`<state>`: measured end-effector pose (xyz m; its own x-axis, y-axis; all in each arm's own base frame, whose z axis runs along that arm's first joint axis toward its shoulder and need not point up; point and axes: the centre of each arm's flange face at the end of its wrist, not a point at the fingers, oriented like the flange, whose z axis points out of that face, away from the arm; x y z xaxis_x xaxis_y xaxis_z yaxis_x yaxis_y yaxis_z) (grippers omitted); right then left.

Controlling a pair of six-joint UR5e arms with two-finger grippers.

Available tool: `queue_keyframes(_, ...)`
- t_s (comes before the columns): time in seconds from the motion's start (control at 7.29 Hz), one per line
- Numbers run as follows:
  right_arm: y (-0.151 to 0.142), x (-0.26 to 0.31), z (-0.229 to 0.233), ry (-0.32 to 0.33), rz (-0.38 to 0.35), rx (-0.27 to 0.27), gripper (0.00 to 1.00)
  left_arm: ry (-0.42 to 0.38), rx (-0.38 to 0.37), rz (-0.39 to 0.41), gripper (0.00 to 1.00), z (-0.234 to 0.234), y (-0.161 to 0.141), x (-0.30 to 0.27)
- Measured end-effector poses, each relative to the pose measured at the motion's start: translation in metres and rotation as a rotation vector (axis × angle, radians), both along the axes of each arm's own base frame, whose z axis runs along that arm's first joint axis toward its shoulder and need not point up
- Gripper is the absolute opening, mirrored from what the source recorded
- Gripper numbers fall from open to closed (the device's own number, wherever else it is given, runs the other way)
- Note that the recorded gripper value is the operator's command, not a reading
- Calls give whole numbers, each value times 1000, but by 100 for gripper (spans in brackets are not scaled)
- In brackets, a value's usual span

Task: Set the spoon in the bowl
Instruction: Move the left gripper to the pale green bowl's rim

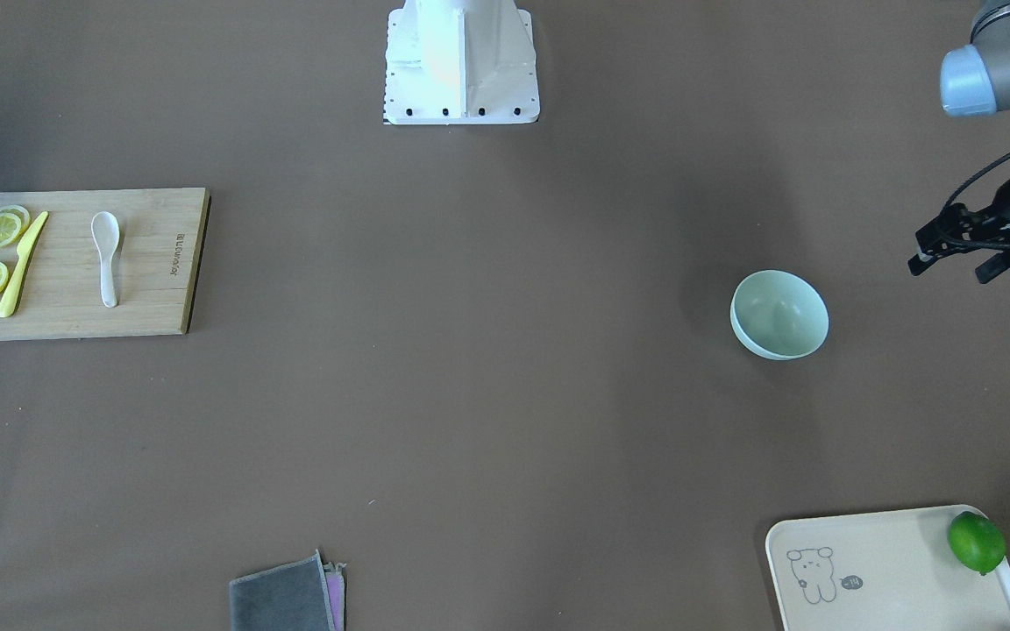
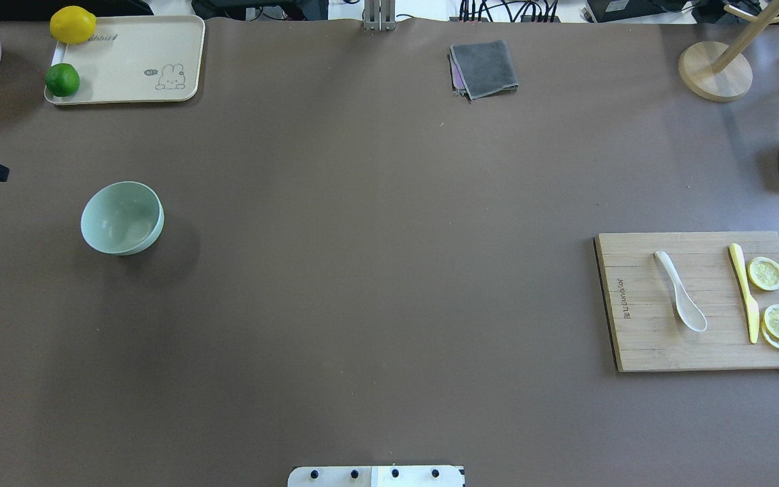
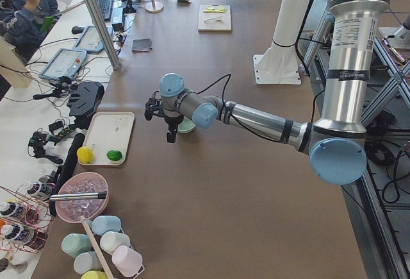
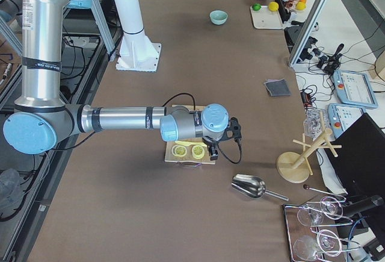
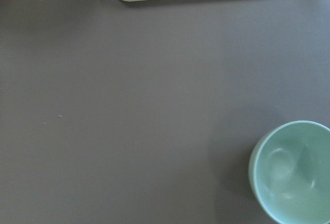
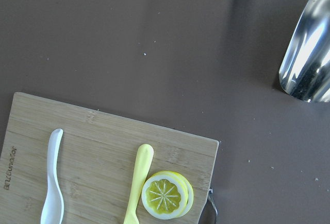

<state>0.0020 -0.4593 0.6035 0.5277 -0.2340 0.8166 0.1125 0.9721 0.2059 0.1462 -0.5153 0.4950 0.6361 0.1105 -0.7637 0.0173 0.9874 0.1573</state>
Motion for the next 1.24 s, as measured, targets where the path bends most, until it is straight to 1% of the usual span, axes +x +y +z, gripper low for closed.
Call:
queue_keyframes(0.41,-5,-36,-16,-28,-61,22,100,-32,0,53,96,3,-1,70)
queue_keyframes(0.69,-8,-60,-30,-46,-88,39,100,-50,17,86,91,3,-5,104)
queue_keyframes(0.82,-8,-71,-40,-51,-90,33,100,-49,28,96,86,6,-7,114)
queue_keyframes(0.96,-6,-82,-54,-53,-91,22,99,-44,39,101,77,13,-9,120)
queue_keyframes(1.1,-4,-92,-63,-51,-97,19,99,-40,47,103,64,23,-10,122)
queue_keyframes(1.24,-3,-98,-68,-49,-102,19,99,-38,51,104,44,32,-12,124)
